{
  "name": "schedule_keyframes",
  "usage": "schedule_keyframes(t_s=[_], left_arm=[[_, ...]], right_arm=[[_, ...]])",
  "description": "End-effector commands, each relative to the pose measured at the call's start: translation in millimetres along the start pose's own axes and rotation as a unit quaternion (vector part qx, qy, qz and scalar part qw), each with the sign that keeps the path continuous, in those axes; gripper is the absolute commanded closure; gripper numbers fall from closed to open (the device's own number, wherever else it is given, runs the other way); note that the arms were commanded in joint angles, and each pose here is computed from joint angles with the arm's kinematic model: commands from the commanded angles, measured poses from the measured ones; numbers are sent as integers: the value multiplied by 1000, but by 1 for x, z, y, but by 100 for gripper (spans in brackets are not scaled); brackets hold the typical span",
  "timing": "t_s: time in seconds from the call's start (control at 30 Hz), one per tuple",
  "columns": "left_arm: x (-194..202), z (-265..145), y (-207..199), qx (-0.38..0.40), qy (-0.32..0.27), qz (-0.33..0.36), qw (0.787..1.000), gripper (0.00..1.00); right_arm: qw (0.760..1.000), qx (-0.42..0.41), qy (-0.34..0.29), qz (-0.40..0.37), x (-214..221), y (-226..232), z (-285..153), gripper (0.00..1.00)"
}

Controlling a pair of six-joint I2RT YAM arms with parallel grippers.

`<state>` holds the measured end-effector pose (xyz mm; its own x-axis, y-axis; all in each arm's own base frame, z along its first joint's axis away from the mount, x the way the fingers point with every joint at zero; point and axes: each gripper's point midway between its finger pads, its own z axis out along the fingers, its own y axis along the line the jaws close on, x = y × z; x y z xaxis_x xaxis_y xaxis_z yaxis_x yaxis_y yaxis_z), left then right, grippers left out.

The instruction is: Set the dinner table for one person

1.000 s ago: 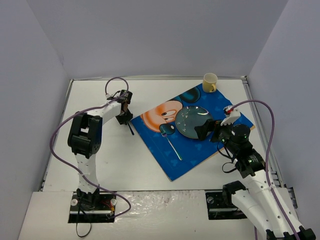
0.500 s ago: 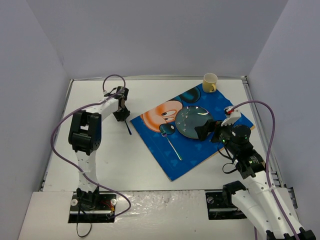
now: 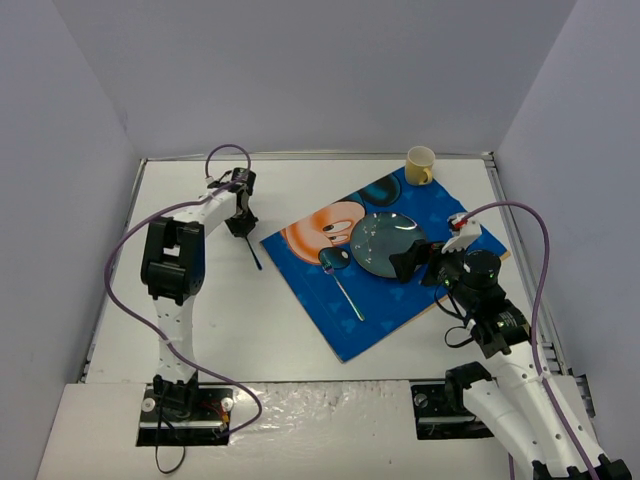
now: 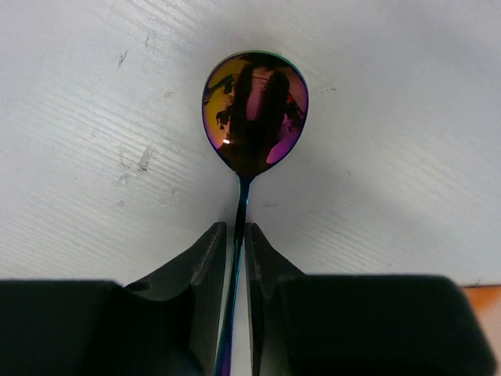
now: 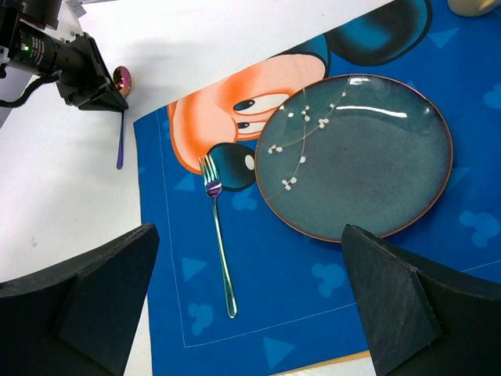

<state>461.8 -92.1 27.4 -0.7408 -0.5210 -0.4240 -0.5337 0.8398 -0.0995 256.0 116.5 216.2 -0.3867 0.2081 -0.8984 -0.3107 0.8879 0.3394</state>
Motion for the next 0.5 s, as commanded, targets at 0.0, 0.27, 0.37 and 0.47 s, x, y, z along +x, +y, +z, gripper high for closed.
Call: schedule_keyframes(t_s=[0.0,0.27,0.37,0.47], left_arm=[[23,12,17,-21,36,7,999,98],[16,-25,28,-4,16,49,999,100],[13,-52,34,7,6,56,998,100],[12,-80,33,30,-8,56,998,100]], right_arm=[[1000,-7,-24,0,-13,5,3,0],[1000,-19,-14,1,-11,9,8,0],[999,-37,-14,4,-14,16,13,0],[998,-59,-9,16,-12,24,18,0]])
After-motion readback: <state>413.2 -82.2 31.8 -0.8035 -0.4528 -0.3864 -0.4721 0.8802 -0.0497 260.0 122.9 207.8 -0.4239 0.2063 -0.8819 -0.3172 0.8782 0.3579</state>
